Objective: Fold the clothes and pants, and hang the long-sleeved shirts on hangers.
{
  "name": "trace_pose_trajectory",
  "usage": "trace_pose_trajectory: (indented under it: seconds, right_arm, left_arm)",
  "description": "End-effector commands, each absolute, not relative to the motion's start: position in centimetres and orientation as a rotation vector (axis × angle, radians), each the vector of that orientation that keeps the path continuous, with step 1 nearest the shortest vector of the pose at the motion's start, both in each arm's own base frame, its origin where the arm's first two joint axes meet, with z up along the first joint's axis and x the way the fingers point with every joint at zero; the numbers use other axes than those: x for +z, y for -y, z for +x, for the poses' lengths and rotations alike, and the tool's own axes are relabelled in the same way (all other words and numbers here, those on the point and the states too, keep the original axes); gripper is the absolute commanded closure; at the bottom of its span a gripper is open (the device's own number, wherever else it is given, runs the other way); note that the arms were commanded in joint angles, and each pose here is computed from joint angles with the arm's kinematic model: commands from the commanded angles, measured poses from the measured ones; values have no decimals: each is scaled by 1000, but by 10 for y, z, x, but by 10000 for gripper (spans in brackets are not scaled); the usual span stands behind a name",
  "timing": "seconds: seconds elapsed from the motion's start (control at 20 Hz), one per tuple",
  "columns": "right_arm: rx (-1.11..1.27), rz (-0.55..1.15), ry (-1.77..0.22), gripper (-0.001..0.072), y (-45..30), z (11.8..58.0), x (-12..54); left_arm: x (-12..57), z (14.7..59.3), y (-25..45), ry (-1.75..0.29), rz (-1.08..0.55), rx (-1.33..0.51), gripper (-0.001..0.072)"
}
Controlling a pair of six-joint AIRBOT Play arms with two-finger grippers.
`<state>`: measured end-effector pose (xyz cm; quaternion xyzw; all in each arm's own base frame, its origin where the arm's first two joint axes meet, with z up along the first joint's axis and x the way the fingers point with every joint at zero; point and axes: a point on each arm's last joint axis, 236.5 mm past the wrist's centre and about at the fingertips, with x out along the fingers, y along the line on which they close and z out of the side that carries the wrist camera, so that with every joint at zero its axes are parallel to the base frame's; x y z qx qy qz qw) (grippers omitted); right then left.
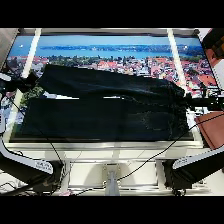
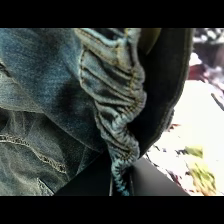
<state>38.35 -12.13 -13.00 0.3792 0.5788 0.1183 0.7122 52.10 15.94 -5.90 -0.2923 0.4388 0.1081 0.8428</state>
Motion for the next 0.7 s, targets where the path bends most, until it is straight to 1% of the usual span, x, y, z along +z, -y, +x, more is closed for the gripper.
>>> trace_pose_trajectory:
  seconds: [0.0,0.15,0.25,0.35,0.4,0.45,0.5,0.55,0.6,0.65]
  right_arm:
    - [247,831,-1277,666,125,385,-132]
    - [247,831,-1277,666,125,385,-132]
    - [247,831,-1277,667,125,385,-132]
    - [247,831,-1277,667,125,385,-132]
    - [247,832,-1277,666,125,385,-132]
    - [247,832,-1277,666,125,385,-132]
    - [247,832,-1277,667,125,385,-132]
    - [247,832,-1277,667,125,385,-132]
    - [247,832,-1277,666,125,385,-132]
    - [247,832,-1277,667,125,385,-132]
  left_arm:
    - [-68,510,-178,-970,-501,283,680]
    - [-78,500,-191,-1020,-396,362,680]
    - [-83,499,-188,-1045,-318,355,680]
    - [-92,503,-182,-1055,-308,343,679]
    - [-99,503,-178,-1069,-306,336,663]
    - [-106,503,-172,-1082,-303,327,557]
    - [-110,505,-166,-1091,-297,317,379]
    - [-111,509,-161,-1085,-278,301,221]
    - [-110,515,-157,-1070,-248,281,190]
    - [-107,521,-152,-1048,-228,267,190]
